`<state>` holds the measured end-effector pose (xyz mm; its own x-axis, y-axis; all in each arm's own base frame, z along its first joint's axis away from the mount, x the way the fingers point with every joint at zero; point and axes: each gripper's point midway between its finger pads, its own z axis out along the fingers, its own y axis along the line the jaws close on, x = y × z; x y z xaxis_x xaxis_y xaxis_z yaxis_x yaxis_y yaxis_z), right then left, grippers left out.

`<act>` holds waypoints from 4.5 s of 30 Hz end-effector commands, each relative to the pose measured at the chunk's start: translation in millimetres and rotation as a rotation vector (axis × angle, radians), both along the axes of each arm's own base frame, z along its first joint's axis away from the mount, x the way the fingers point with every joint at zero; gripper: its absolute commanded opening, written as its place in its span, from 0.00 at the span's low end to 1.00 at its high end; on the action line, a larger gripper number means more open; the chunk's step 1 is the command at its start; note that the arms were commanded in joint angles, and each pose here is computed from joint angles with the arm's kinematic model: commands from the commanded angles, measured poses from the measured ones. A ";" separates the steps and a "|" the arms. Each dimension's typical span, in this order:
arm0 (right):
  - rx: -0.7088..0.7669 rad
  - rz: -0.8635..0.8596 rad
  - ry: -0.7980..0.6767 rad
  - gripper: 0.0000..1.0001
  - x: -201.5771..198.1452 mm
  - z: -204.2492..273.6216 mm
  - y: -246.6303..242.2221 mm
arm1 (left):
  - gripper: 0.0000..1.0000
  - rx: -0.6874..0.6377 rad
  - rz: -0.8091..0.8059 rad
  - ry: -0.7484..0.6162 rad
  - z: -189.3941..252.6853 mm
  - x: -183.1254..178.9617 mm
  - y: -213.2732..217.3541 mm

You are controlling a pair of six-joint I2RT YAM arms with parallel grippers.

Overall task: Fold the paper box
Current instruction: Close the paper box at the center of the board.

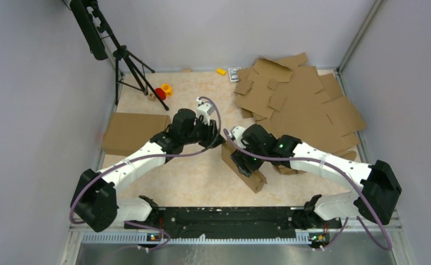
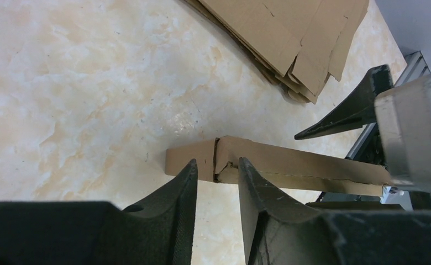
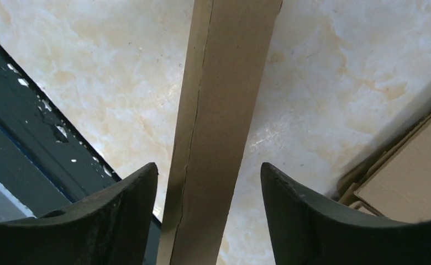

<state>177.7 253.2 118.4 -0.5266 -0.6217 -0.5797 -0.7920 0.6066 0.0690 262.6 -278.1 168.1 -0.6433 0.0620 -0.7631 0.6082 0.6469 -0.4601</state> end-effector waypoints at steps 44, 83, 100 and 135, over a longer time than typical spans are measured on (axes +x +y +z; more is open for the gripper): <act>0.061 0.174 -0.078 0.14 -5.2 1.7 12.7 | 0.47 -0.058 -0.221 -0.108 46.9 -4.3 6.3; 0.111 0.124 -0.109 0.53 -2.8 31.8 11.6 | 0.68 -0.243 -0.517 -0.358 19.9 -44.5 -17.3; 0.087 0.074 -0.006 0.67 -32.3 28.3 -15.9 | 0.70 -0.254 -0.604 -0.357 14.1 -55.0 -25.3; 0.093 0.051 -0.185 0.62 9.0 40.0 -0.6 | 0.35 0.081 -0.768 -0.496 -27.8 -48.4 -28.2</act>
